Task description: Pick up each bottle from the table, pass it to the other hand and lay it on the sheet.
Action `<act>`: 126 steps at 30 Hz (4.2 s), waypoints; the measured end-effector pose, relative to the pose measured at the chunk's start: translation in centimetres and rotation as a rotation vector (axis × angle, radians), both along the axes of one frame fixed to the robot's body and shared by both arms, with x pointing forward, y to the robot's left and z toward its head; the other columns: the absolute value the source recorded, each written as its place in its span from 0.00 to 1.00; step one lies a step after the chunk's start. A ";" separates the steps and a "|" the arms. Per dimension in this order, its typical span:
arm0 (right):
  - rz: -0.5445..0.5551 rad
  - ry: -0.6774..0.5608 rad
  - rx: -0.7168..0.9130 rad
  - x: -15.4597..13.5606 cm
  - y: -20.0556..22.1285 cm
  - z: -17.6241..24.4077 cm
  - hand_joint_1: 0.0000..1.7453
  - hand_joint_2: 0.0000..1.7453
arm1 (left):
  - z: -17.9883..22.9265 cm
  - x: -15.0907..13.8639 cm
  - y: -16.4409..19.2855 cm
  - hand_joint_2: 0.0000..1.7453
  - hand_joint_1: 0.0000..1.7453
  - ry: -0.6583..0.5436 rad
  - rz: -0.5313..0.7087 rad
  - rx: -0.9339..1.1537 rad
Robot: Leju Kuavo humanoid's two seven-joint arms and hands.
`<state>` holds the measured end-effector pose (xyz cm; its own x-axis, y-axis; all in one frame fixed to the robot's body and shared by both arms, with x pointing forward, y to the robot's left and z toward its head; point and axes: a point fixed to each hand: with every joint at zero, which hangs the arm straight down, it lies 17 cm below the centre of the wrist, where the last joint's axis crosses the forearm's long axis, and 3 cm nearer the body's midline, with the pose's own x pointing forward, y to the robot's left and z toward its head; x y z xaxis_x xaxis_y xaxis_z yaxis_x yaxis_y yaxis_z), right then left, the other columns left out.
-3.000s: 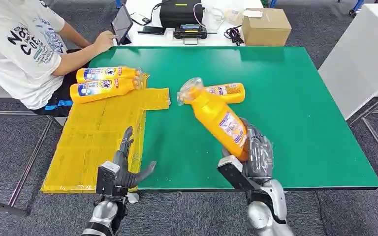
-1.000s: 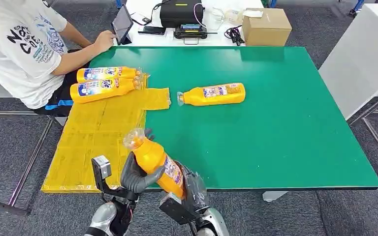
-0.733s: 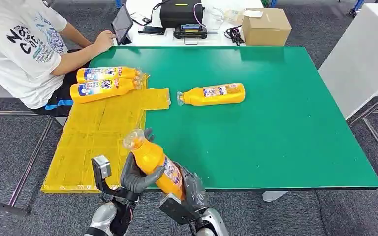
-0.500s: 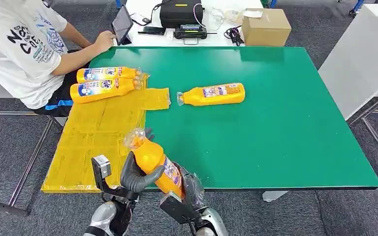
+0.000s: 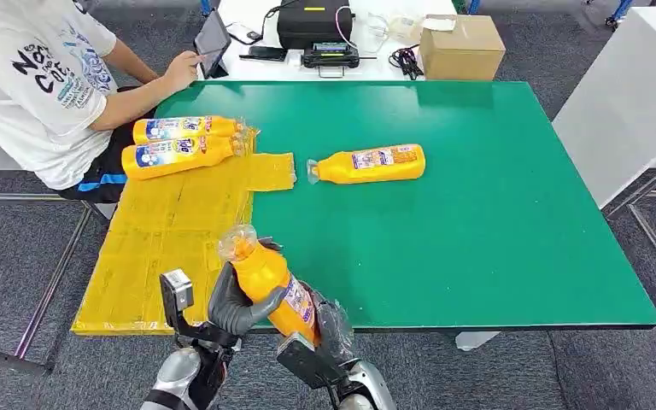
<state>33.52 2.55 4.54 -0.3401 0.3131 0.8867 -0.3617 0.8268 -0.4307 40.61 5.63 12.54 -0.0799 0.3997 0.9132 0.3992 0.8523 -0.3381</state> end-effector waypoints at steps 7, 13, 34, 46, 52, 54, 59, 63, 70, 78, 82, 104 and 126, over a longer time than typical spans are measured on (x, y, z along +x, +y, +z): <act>0.006 -0.022 -0.015 0.1 0.3 0.4 0.00 0.00 | 0.3 0.4 0.1 1.00 1.00 -0.016 -0.010 0.023; -0.003 -0.028 -0.022 0.3 0.1 0.4 0.00 0.00 | 0.8 0.7 0.8 1.00 1.00 -0.031 -0.003 0.030; -0.144 -0.317 0.317 1.7 -4.2 16.6 0.00 0.00 | 5.3 7.0 12.1 1.00 1.00 -0.116 0.405 0.133; -0.301 -0.517 0.521 -0.1 -10.0 23.9 0.00 0.00 | 9.3 9.0 17.6 1.00 1.00 -0.271 0.699 0.360; -0.321 -0.553 0.589 -0.3 -11.3 25.8 0.00 1.00 | 10.0 10.8 19.6 1.00 1.00 -0.424 0.885 0.795; -0.296 -0.545 0.598 -0.1 -10.8 26.1 0.00 1.00 | 9.3 11.6 19.5 1.00 1.00 -0.482 0.905 0.996; -0.211 -0.495 0.569 0.4 -8.5 25.1 0.00 1.00 | 4.9 13.1 18.5 1.00 1.00 -0.578 0.787 1.521; -0.171 -0.454 0.546 0.7 -7.2 23.9 0.00 1.00 | 1.6 13.3 19.0 1.00 1.00 -0.578 0.717 1.737; -0.137 -0.421 0.533 0.8 -6.1 22.9 0.00 1.00 | -1.7 12.9 19.0 1.00 1.00 -0.596 0.629 1.892; -0.116 -0.394 0.522 1.0 -5.5 22.0 0.00 1.00 | -3.6 12.4 18.6 1.00 1.00 -0.632 0.550 1.950; -0.123 -0.406 0.507 1.0 -5.4 21.9 0.00 1.00 | -3.9 11.9 17.4 1.00 1.00 -0.659 0.505 1.877; -0.050 -0.289 0.481 1.6 -3.5 19.2 0.00 1.00 | -3.7 12.7 14.2 1.00 1.00 -0.448 0.373 1.379; -0.012 -0.237 0.462 1.5 -2.5 17.4 0.00 1.00 | -8.9 11.1 13.5 1.00 0.01 -0.445 0.210 1.610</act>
<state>35.07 0.08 21.93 -0.5476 -0.0875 0.8322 -0.2880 0.9535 -0.0892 51.75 19.18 3.61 -0.3531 -0.9026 0.2462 0.0597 0.2409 0.9687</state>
